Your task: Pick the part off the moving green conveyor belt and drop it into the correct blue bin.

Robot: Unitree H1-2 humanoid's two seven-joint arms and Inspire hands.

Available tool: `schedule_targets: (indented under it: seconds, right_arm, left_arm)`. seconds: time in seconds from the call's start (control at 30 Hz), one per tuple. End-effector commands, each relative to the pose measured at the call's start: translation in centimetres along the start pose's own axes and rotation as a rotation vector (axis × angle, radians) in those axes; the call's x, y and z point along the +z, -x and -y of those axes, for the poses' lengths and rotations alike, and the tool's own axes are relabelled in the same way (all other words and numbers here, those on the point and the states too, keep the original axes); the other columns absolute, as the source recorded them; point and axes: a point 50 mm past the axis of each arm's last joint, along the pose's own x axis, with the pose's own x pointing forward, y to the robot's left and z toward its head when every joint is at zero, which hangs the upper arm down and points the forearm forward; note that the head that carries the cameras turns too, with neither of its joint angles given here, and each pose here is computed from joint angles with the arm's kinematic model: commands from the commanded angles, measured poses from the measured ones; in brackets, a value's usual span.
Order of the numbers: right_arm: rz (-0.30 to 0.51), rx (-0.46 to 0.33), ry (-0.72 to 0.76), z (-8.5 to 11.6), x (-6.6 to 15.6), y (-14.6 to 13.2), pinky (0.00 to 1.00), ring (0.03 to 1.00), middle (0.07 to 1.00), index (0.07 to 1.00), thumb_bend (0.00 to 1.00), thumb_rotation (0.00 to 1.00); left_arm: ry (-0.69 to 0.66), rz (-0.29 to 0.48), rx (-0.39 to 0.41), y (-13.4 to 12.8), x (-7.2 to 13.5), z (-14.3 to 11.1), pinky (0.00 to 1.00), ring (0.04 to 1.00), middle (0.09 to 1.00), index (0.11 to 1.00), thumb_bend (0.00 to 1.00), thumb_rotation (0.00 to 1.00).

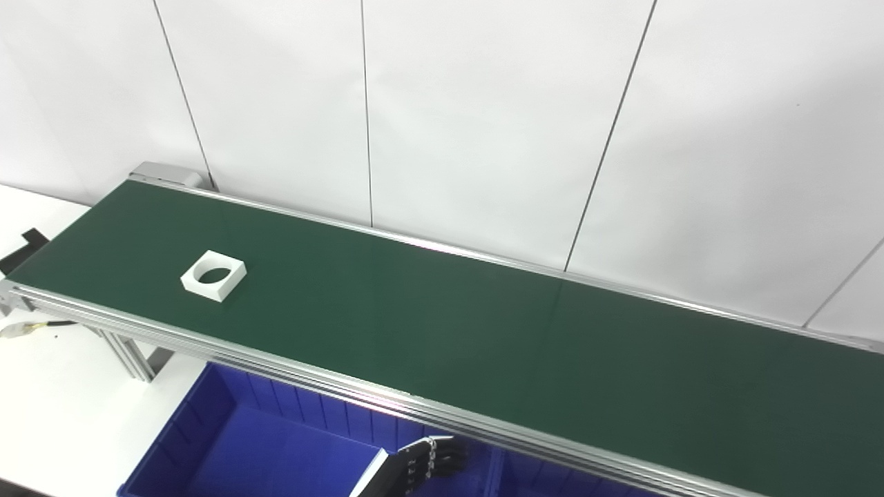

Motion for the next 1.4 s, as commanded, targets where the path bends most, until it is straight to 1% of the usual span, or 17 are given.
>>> schedule_targets:
  seconds: [0.0,0.33,0.57,0.7,0.8,1.1,1.37]
  right_arm:
    - [0.066,-0.006,-0.006,0.2,0.7,-0.5,0.65,0.756,0.800,0.835,0.62,0.02]
    - [0.052,-0.011,-0.016,0.6,0.4,-0.7,0.65,0.764,0.803,0.833,0.60,0.00]
    - [0.042,-0.017,-0.017,1.4,0.1,-0.5,0.64,0.763,0.809,0.844,0.59,0.00]
    - [0.043,-0.014,-0.044,1.5,0.3,-0.4,0.65,0.764,0.808,0.846,0.58,0.00]
    - [0.046,-0.018,-0.039,1.5,0.3,-0.4,0.64,0.756,0.804,0.843,0.57,0.00]
    - [0.047,-0.019,-0.033,1.7,0.3,-0.3,0.63,0.748,0.796,0.828,0.58,0.00]
    - [0.037,-0.028,-0.020,1.9,0.0,0.0,0.59,0.734,0.787,0.818,0.58,0.06]
  left_arm:
    - [-0.021,0.071,-0.009,-1.0,1.1,0.3,0.78,0.740,0.755,0.741,0.65,0.00]
    - [-0.015,0.060,-0.009,-1.3,0.8,0.4,0.78,0.737,0.747,0.726,0.66,0.00]
    - [-0.031,0.054,-0.010,-1.5,0.7,1.0,0.75,0.714,0.724,0.711,0.70,0.00]
    - [-0.033,0.053,-0.002,-1.6,0.7,1.3,0.73,0.706,0.715,0.706,0.72,0.00]
    - [-0.035,0.056,0.005,-1.5,0.8,1.4,0.72,0.704,0.713,0.706,0.73,0.00]
    - [-0.027,0.058,0.005,-1.4,0.8,1.4,0.75,0.718,0.722,0.709,0.73,0.00]
    - [-0.026,0.056,0.006,-1.3,0.8,1.4,0.75,0.723,0.726,0.714,0.73,0.00]
